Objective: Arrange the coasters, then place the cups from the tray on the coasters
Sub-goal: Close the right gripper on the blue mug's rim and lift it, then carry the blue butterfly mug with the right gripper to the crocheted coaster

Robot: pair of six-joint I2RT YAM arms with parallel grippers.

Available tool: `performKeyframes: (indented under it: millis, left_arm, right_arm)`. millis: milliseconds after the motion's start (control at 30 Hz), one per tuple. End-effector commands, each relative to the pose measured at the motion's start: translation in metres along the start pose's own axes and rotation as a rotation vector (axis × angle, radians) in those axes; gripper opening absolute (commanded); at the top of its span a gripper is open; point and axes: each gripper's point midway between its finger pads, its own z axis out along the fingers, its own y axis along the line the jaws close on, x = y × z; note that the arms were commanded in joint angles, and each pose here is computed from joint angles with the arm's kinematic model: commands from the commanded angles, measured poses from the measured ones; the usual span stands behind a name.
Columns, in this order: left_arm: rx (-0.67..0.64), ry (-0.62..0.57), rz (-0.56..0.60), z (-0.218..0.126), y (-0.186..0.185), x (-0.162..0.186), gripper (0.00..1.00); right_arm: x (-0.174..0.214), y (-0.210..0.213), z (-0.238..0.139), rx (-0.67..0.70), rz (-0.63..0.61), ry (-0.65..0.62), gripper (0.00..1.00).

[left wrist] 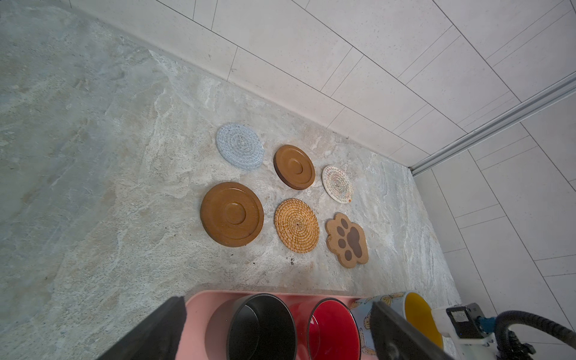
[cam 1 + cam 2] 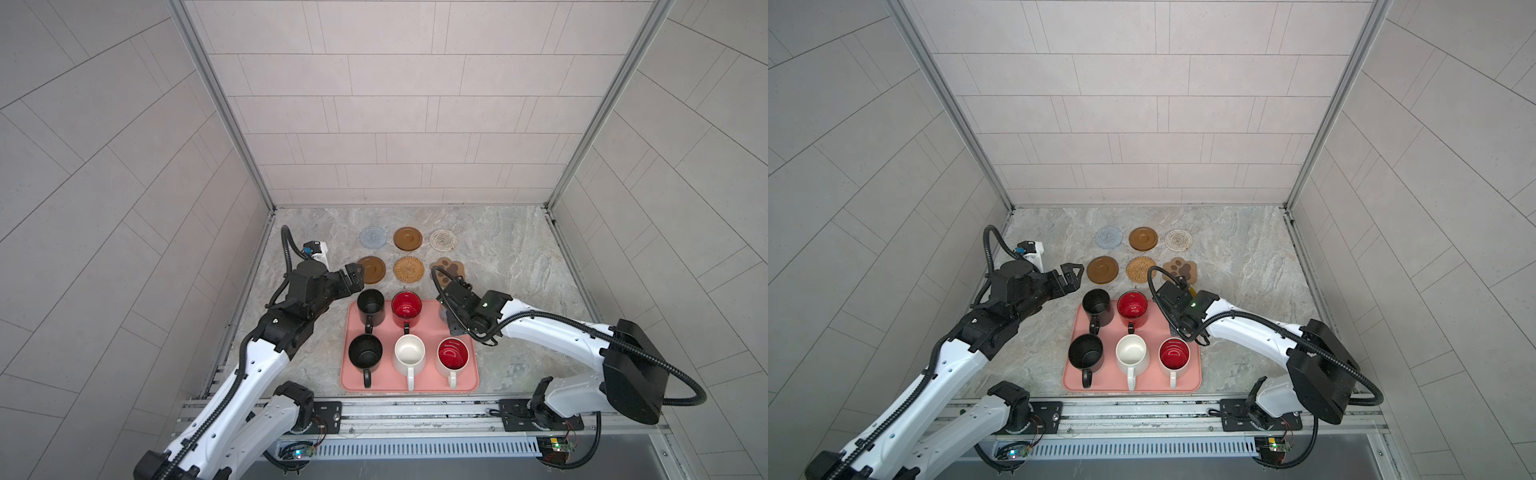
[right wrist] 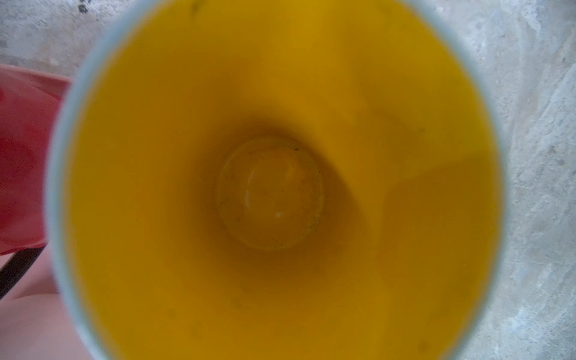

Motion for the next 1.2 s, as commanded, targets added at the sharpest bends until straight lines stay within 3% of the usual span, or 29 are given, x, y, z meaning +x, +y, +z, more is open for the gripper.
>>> performKeyframes:
  millis: [0, 633, 1167]
  left_arm:
    - [-0.009, -0.010, -0.010, -0.002, 0.003, 0.002, 1.00]
    - [-0.019, -0.012, 0.008, -0.005, 0.006, 0.002, 1.00]
    - [-0.017, -0.005, 0.034, -0.005, 0.005, 0.003, 1.00]
  right_arm:
    - [-0.028, -0.004, -0.009, 0.011, 0.030, -0.124, 0.17]
    - [-0.057, -0.006, -0.022, 0.011, 0.040, -0.290, 0.14]
    - [-0.078, 0.002, -0.032, -0.003, 0.031, -0.343, 0.13]
